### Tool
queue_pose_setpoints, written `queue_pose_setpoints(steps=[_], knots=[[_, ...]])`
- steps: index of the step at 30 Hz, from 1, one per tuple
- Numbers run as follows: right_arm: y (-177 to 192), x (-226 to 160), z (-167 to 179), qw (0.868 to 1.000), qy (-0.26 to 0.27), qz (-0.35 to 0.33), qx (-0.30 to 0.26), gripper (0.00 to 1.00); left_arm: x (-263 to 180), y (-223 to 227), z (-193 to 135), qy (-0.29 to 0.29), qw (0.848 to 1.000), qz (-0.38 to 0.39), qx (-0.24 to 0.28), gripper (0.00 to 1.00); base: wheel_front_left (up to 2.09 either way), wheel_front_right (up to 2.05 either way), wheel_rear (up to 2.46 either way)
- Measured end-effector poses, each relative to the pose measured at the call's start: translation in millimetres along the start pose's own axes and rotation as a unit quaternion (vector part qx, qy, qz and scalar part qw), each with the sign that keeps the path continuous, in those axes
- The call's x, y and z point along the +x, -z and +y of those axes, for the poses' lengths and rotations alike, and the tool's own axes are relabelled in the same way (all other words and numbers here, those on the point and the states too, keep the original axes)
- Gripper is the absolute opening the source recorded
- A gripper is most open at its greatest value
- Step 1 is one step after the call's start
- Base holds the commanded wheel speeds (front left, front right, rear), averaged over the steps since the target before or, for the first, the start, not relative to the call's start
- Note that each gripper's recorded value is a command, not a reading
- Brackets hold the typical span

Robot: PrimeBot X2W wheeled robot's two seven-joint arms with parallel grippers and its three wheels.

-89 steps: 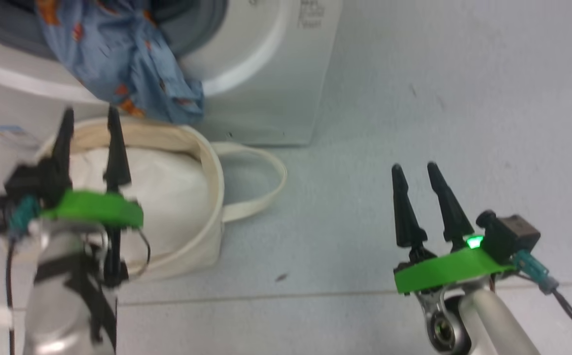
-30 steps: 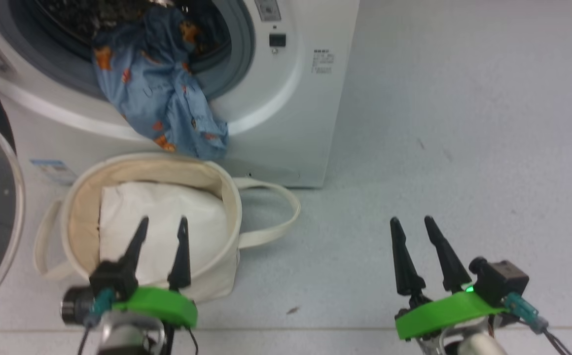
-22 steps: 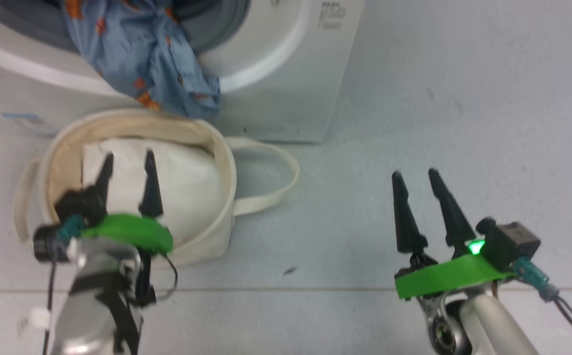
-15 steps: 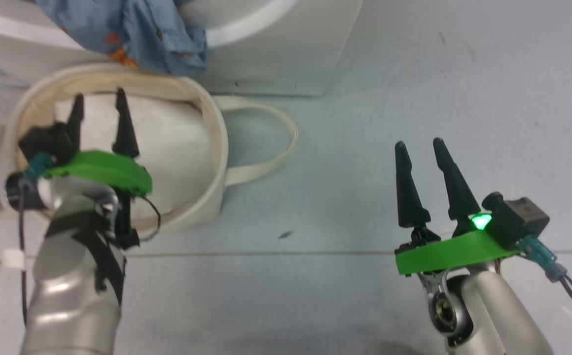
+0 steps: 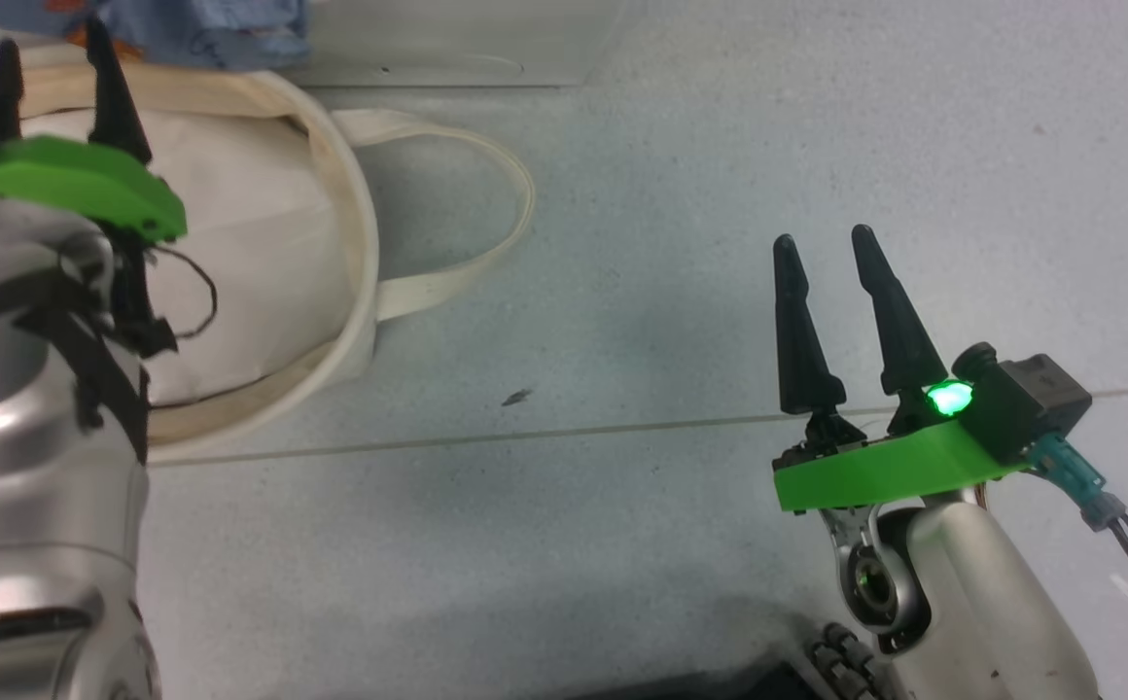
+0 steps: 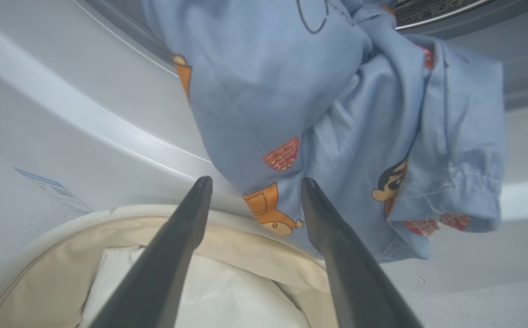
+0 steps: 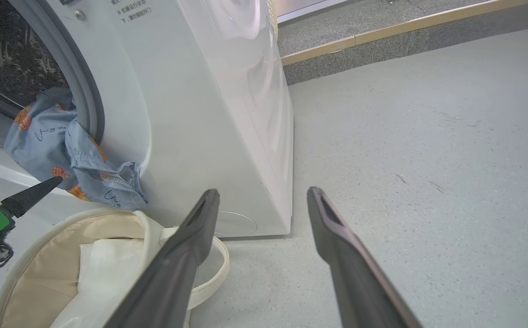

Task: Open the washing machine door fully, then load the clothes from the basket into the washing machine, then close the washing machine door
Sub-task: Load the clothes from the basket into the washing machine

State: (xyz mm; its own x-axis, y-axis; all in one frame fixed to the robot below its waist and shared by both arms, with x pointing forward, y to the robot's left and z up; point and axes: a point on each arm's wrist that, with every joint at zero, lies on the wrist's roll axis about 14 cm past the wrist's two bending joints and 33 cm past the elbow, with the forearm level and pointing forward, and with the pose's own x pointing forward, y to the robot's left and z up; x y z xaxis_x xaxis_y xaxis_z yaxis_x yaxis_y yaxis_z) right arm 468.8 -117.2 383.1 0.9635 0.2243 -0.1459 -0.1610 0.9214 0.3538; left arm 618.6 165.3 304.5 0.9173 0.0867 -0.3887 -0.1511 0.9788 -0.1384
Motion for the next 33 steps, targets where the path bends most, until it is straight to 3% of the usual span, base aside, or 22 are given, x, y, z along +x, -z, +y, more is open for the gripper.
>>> queue_pose_setpoints(steps=[15,16,17,24,30,33], knots=[[17.7,6.3,-14.9,1.0,0.013,0.017,0.0,1.0,40.3,-3.6,-25.7,0.023,1.0,-0.007,0.012,1.0,0.0,0.0,0.0],[18.7,6.7,-14.9,1.0,0.013,0.018,0.0,1.0,41.5,-5.3,-28.3,0.03,0.999,-0.01,0.009,0.83,0.0,0.0,0.0],[19.6,7.3,-14.6,1.0,0.012,0.019,0.001,1.0,42.3,-7.7,-30.5,0.036,0.999,-0.013,0.006,0.0,0.0,0.0,0.0],[11.3,12.6,-5.3,1.0,-0.002,0.007,0.002,1.0,29.9,-29.5,-40.4,0.068,0.997,-0.047,-0.006,0.0,0.0,0.0,0.0],[-6.6,11.4,7.5,1.0,-0.017,-0.013,-0.001,1.0,12.2,-123.4,-42.8,0.083,0.98,-0.177,-0.042,0.0,0.0,0.0,0.0],[-10.8,9.2,15.4,1.0,-0.026,-0.017,-0.001,1.0,1.1,-150.0,-38.3,0.079,0.972,-0.214,-0.053,0.0,0.0,0.0,0.0]])
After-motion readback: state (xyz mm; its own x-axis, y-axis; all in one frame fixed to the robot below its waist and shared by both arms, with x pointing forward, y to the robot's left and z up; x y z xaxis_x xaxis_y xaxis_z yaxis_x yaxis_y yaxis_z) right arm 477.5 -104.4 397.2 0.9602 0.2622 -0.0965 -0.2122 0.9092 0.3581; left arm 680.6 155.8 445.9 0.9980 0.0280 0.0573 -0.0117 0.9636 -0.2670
